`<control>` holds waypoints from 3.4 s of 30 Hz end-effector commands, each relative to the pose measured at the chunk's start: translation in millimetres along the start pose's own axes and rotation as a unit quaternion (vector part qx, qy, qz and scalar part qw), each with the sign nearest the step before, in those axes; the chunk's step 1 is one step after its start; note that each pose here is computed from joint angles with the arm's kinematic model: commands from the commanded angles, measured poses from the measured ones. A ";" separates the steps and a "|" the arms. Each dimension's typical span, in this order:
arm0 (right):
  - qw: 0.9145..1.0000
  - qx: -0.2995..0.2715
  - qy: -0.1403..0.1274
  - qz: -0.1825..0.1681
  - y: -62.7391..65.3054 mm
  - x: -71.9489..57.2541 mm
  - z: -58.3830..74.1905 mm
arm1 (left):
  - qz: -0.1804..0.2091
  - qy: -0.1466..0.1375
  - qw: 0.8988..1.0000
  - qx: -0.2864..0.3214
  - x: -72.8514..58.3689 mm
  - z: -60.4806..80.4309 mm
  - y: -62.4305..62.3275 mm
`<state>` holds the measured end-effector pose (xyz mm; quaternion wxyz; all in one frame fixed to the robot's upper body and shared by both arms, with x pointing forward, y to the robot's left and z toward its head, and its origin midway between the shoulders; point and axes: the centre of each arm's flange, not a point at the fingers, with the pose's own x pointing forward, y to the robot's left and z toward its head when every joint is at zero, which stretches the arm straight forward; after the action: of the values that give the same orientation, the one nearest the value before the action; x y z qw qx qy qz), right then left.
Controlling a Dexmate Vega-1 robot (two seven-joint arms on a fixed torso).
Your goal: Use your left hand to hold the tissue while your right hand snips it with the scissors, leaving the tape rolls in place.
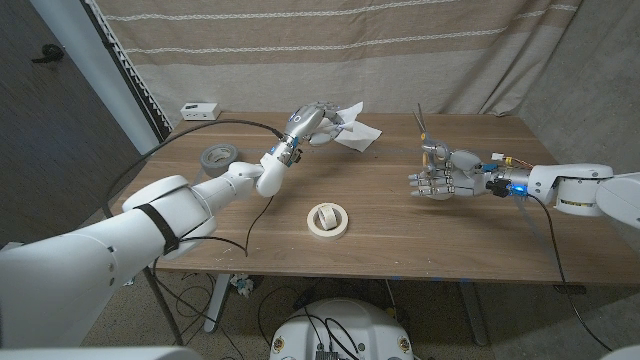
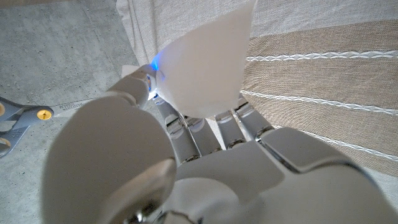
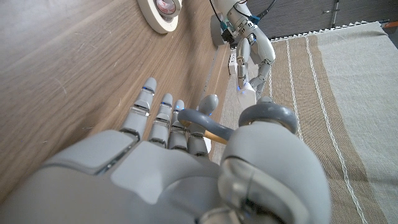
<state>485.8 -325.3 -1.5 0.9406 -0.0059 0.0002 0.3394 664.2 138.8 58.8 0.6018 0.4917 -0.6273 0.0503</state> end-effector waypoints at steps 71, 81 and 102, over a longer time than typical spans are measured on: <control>0.986 -0.108 0.120 0.034 2.0 -14.4 31.2 | -0.015 -0.038 0.999 -0.023 7.8 16.9 -6.2; 0.982 -0.122 0.137 0.046 5.0 -5.6 40.4 | -0.013 -0.043 0.999 -0.031 8.3 20.7 -6.8; 0.976 -0.133 0.156 0.068 10.6 7.7 46.1 | -0.015 -0.051 0.998 -0.037 12.2 26.8 -9.1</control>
<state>480.8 -317.5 41.0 0.9004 -0.1775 0.0976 0.3850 655.7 113.6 55.9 0.5912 0.4812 -0.6473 -0.0005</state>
